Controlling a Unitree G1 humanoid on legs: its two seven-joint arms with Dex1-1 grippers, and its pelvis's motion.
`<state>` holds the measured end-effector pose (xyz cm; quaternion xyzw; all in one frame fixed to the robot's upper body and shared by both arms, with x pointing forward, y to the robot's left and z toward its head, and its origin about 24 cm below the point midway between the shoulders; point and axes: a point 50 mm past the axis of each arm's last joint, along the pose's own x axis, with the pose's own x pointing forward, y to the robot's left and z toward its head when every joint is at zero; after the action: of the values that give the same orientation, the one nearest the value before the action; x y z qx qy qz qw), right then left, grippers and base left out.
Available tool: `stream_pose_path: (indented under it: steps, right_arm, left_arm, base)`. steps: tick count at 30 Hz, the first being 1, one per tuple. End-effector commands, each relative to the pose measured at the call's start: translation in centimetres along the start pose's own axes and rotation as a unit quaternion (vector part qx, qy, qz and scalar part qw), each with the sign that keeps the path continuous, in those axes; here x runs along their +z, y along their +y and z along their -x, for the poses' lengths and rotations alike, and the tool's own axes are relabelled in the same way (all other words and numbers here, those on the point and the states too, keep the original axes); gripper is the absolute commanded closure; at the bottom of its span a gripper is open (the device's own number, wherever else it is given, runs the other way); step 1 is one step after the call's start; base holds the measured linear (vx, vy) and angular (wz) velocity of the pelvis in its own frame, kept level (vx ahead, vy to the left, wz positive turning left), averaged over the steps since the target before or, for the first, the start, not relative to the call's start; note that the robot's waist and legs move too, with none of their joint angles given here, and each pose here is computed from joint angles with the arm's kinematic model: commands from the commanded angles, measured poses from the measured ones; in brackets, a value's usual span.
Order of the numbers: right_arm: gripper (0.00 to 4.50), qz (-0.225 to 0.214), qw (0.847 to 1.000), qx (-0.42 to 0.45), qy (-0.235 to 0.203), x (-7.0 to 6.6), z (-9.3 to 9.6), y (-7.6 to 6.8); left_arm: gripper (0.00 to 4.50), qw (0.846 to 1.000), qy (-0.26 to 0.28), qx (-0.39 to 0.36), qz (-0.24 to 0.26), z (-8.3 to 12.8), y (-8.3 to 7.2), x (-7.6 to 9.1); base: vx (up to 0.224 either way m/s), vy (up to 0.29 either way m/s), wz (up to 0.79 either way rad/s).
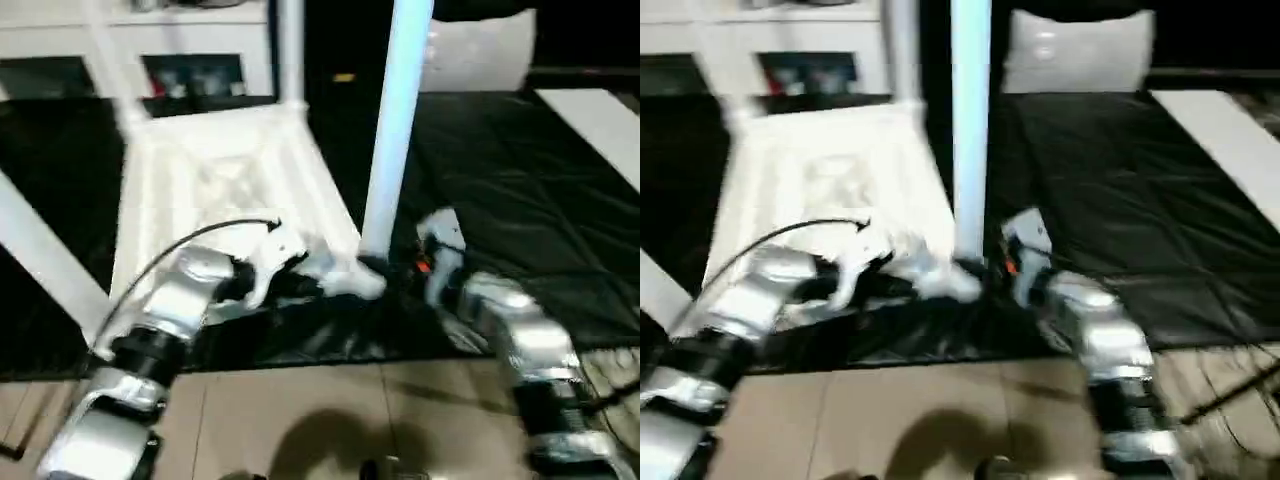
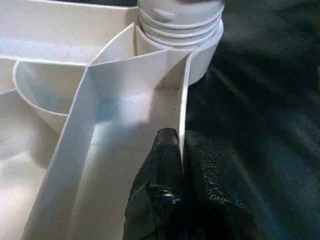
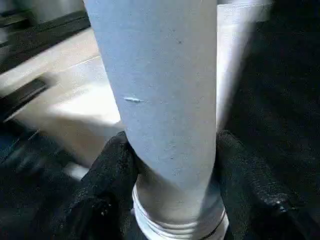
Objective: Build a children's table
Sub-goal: Rotate leg to tighten
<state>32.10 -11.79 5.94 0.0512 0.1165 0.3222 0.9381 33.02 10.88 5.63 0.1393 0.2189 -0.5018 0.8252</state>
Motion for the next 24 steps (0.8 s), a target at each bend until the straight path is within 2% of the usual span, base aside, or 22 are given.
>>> stream_pose_path:
  steps: [1,4,5,6,7,11,13,14,16,20,22,23,24]
  right_arm:
    - [2.5,-0.055,0.998,0.022,0.033,-1.3,-3.4,4.1]
    - [2.5,-0.097,0.995,-0.027,0.018,-0.9,-4.4,4.0]
    - [2.15,-0.099,0.994,-0.035,0.011,-0.7,-4.6,4.1]
    - [1.94,-0.1,0.994,-0.036,0.009,-0.6,-4.7,4.1]
    - [1.94,-0.092,0.995,-0.04,-0.005,-0.3,-4.7,4.2]
    - [1.51,-0.078,0.996,-0.035,-0.008,-0.5,-4.1,3.7]
    - [1.34,-0.053,0.998,-0.032,-0.009,-0.7,-3.5,3.0]
    - [1.24,-0.02,1.0,-0.024,-0.007,-1.0,-2.4,1.9]
    - [1.08,-0.004,1.0,-0.021,-0.005,-1.1,-1.7,1.2]
    - [0.79,0.027,1.0,0.005,-0.013,-0.7,-0.4,0.0]
    - [0.55,0.071,0.996,0.048,-0.009,-0.1,1.1,-1.1]
    - [0.55,0.082,0.995,0.058,-0.006,0.0,1.3,-1.3]
    - [0.35,0.101,0.992,0.077,0.0,0.1,1.8,-1.5]
  left_arm:
    - [4.5,0.998,-0.059,0.038,-0.006,-2.4,-0.8,4.1]
    - [4.5,0.996,-0.069,0.062,0.0,-2.9,-0.9,5.0]
    - [4.5,0.995,-0.072,0.065,-0.006,-3.1,-1.0,5.1]
    - [4.5,0.995,-0.072,0.065,-0.008,-3.1,-1.0,5.1]
    - [4.5,0.995,-0.067,0.069,-0.02,-3.1,-1.1,4.9]
    - [4.5,0.996,-0.06,0.065,-0.028,-2.8,-1.0,4.3]
    - [4.5,0.996,-0.056,0.057,-0.034,-2.4,-0.9,3.9]
    - [4.5,0.997,-0.047,0.047,-0.041,-1.9,-0.8,3.3]
    - [4.5,0.997,-0.04,0.04,-0.047,-1.7,-0.8,2.9]
    - [4.5,0.997,-0.03,0.013,-0.071,-1.3,-0.8,2.4]
    - [4.5,0.996,-0.01,-0.014,-0.089,-0.6,-0.5,1.5]
    - [4.5,0.995,-0.01,-0.024,-0.093,-0.4,-0.6,1.4]
    - [4.5,0.994,-0.01,-0.042,-0.1,-0.2,-0.7,1.3]
  base:
    - [0.0,0.0,0.0]
    - [0.0,0.0,0.0]
    - [0.0,0.0,0.0]
    - [0.0,0.0,0.0]
    - [0.0,0.0,0.0]
    - [0.013,-0.004,0.01]
    - [0.054,-0.026,0.06]
    - [0.054,-0.029,0.04]
    - [0.0,0.0,0.0]
    - [0.0,0.0,0.0]
    - [0.0,0.0,0.0]
    - [0.0,0.0,0.0]
    - [0.0,0.0,0.0]
